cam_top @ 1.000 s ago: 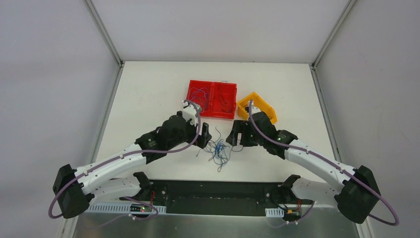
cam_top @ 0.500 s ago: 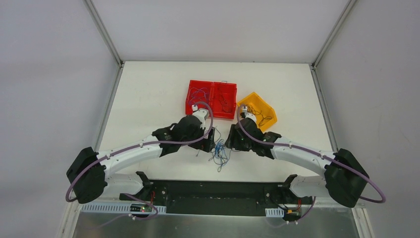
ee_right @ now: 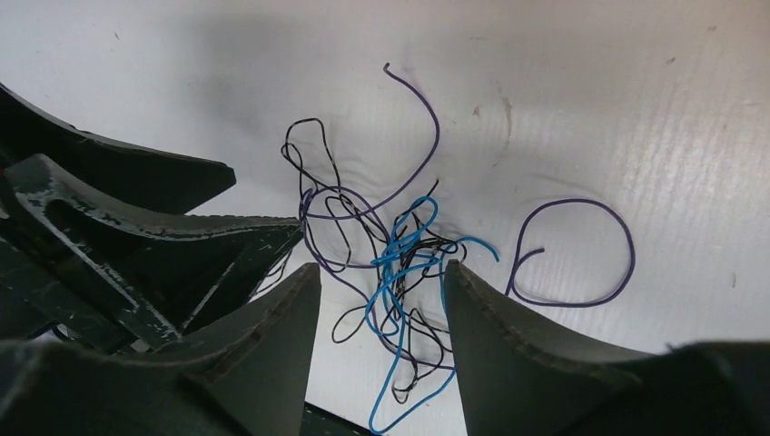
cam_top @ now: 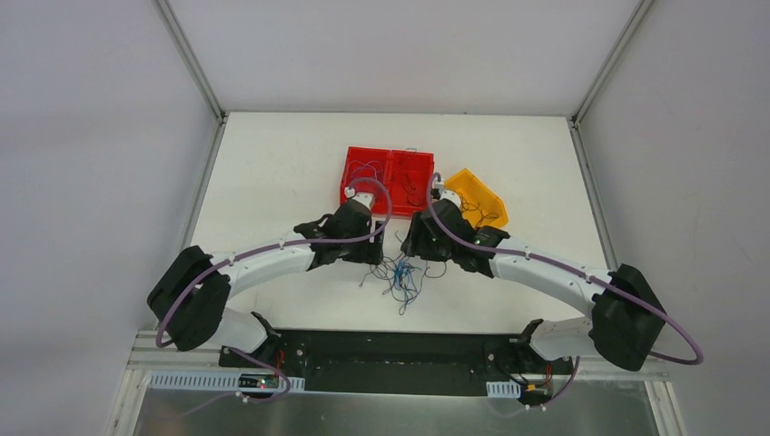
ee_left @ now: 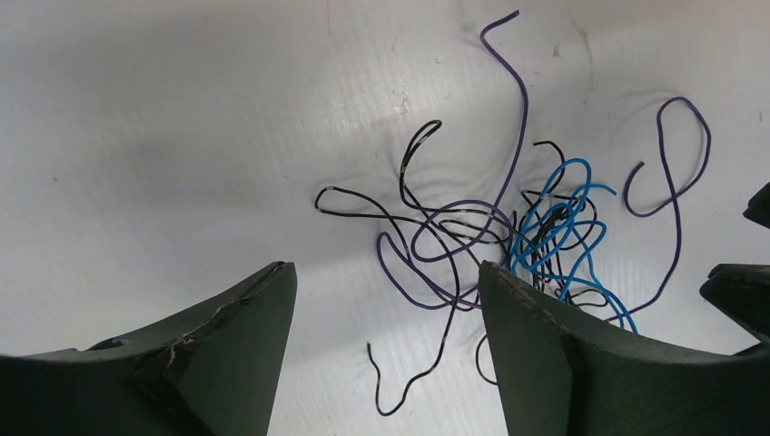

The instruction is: Untangle the cables

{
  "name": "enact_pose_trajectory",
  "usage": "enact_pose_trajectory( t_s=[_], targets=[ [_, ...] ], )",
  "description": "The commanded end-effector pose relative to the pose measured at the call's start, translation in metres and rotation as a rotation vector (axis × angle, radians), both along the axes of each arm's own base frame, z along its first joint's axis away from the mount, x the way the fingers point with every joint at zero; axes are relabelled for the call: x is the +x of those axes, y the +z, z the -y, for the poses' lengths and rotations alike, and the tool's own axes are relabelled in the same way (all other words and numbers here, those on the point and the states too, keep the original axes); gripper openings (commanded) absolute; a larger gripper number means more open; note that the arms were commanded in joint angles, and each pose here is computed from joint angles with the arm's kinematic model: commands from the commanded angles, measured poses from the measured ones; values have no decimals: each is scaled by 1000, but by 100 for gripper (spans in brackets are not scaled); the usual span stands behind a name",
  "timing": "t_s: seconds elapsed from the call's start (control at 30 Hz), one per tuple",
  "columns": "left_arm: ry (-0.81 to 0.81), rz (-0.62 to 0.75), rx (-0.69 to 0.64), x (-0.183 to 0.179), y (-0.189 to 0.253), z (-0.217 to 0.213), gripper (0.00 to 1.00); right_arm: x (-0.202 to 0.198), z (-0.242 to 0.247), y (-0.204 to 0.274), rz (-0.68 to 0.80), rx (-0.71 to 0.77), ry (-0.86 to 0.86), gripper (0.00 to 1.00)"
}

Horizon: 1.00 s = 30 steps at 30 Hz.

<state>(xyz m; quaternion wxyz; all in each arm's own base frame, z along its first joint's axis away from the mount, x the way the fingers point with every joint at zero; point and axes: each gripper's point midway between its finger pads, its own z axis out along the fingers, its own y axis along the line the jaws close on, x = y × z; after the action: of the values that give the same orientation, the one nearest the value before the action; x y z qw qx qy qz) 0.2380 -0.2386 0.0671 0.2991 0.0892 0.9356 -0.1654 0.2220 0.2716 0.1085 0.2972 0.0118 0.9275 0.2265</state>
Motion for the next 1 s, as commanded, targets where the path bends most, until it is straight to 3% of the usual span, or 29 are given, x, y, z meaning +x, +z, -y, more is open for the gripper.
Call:
enact_pose_trajectory(
  t_s=[0.0,0.23,0.4,0.5,0.63,0.97],
  targets=[
    [10,12,-51,14,7,14,74,-2,-12,-8,-65,50,-42,55],
    [-19,-4,-81,16,0,26,71,-10,-19,-34,-152,75,-62,54],
    [-31,-45,-90,14,-12,33,60,-10,-26,-48,-184,84,-66,50],
    [-20,-46,-83,14,-18,31,42,-8,-31,-48,-188,95,-63,32],
    [-2,-49,-61,12,-25,21,0,-8,-29,-41,-175,102,-63,0],
    [74,9,-19,10,-18,-26,0,-11,16,-4,-75,89,-112,0]
  ],
)
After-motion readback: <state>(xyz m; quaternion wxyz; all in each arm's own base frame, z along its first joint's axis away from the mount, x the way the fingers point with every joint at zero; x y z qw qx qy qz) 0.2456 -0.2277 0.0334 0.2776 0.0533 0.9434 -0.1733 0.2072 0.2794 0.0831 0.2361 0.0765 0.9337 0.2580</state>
